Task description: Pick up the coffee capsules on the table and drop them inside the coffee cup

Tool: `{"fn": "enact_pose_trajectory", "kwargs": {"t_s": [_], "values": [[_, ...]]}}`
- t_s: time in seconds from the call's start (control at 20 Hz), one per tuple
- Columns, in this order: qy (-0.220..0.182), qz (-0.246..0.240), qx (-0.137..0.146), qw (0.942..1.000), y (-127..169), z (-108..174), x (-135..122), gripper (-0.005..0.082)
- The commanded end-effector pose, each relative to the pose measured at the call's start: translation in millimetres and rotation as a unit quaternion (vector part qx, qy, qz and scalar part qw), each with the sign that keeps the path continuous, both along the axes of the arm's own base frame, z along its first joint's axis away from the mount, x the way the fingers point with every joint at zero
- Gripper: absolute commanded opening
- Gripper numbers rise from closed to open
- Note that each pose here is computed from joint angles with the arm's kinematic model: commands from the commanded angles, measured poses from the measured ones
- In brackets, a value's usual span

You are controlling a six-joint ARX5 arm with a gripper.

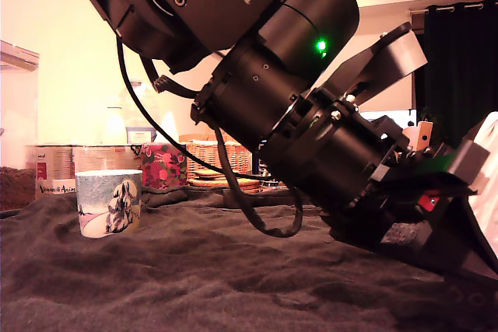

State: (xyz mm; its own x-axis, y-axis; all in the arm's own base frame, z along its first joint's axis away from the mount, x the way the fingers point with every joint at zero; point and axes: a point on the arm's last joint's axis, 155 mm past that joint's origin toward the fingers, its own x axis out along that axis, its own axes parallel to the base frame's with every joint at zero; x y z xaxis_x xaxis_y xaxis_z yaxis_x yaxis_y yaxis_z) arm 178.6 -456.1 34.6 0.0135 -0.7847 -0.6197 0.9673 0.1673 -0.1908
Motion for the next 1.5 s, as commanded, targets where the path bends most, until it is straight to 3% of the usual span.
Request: {"fn": "enact_pose_trajectory", "kwargs": {"t_s": [0.0,0.8,1.45], "values": [[-0.004,0.001,-0.002,1.0000,0,5,5,0.0249],[-0.024,0.034,0.021,0.9989,47,63,23,0.0249],[-0.061,0.114,0.024,0.9913,90,104,55,0.0249]]}}
